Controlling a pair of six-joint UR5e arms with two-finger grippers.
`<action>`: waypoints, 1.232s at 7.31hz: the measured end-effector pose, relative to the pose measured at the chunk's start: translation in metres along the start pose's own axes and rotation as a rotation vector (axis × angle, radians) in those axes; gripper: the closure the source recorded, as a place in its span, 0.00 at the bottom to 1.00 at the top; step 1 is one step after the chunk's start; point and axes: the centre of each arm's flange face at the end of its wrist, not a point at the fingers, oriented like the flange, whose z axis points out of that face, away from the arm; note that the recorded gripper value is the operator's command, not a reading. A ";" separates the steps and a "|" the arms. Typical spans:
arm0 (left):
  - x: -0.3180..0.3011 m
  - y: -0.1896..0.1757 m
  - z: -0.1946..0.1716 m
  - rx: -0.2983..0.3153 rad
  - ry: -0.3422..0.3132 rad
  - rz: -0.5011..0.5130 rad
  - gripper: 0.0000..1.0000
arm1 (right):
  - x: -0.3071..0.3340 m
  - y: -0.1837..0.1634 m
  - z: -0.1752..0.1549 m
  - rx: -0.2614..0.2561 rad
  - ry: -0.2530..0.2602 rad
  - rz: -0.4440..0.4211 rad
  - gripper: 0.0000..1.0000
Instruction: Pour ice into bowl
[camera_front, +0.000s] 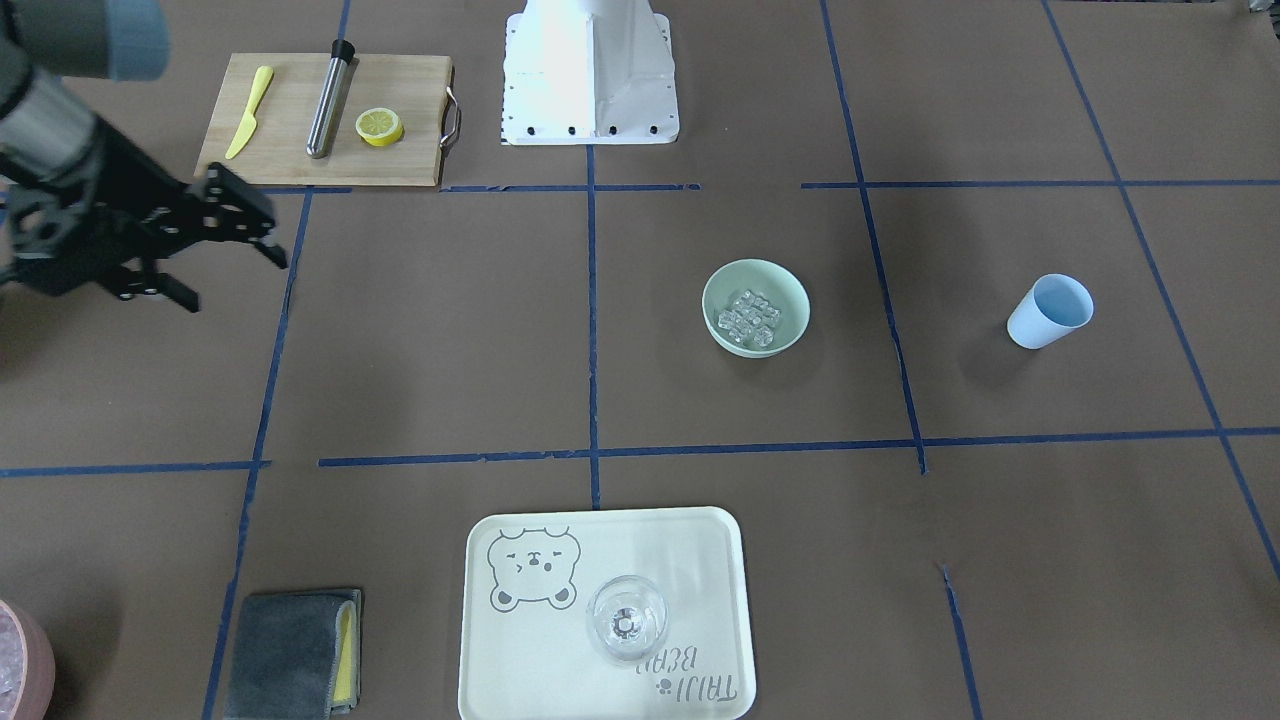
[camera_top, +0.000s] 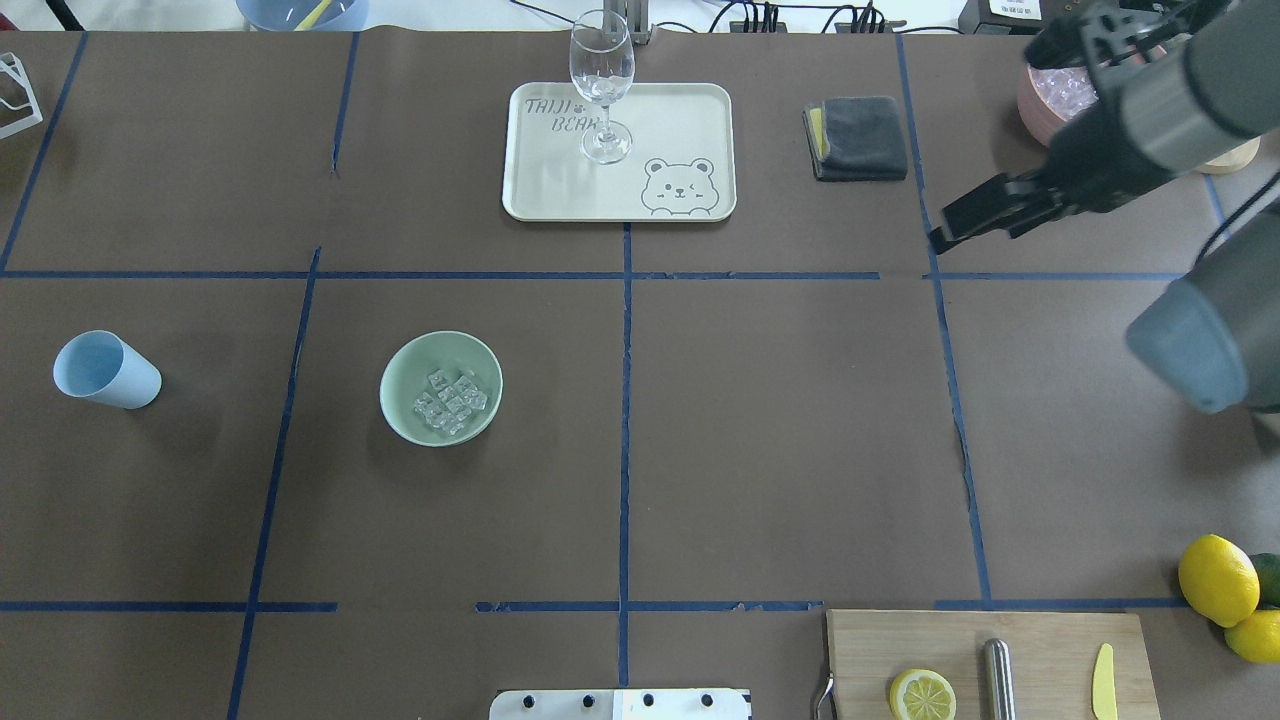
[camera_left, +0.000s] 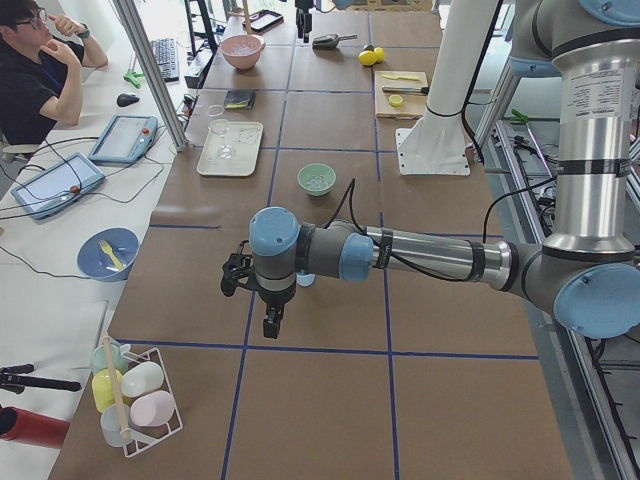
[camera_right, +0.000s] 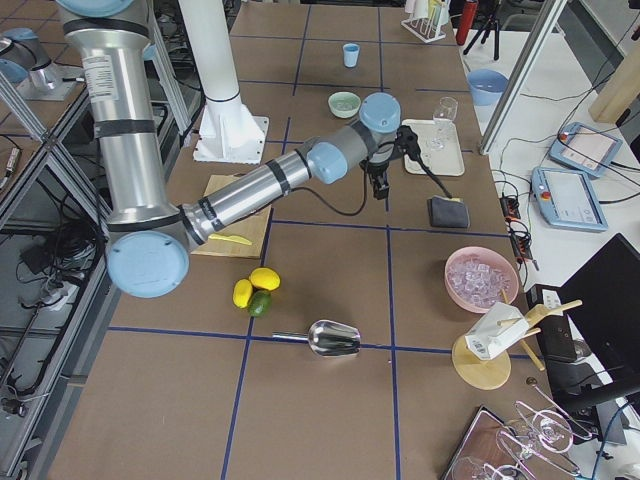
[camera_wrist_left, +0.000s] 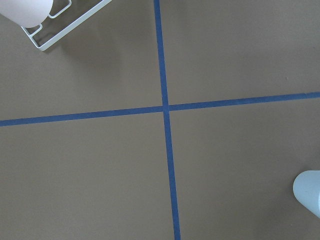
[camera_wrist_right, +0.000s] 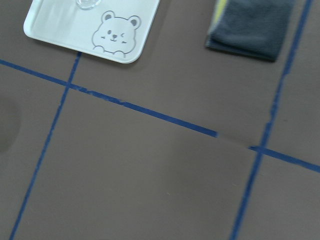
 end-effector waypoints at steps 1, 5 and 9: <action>-0.001 0.001 0.001 -0.004 0.001 0.042 0.00 | -0.073 -0.001 0.038 0.035 0.016 0.039 0.00; 0.000 0.002 0.002 -0.006 0.002 0.075 0.00 | -0.278 0.012 0.181 0.079 0.092 0.165 0.02; -0.002 0.002 0.005 -0.012 0.003 0.076 0.00 | -0.371 0.003 0.255 0.074 0.170 0.249 0.46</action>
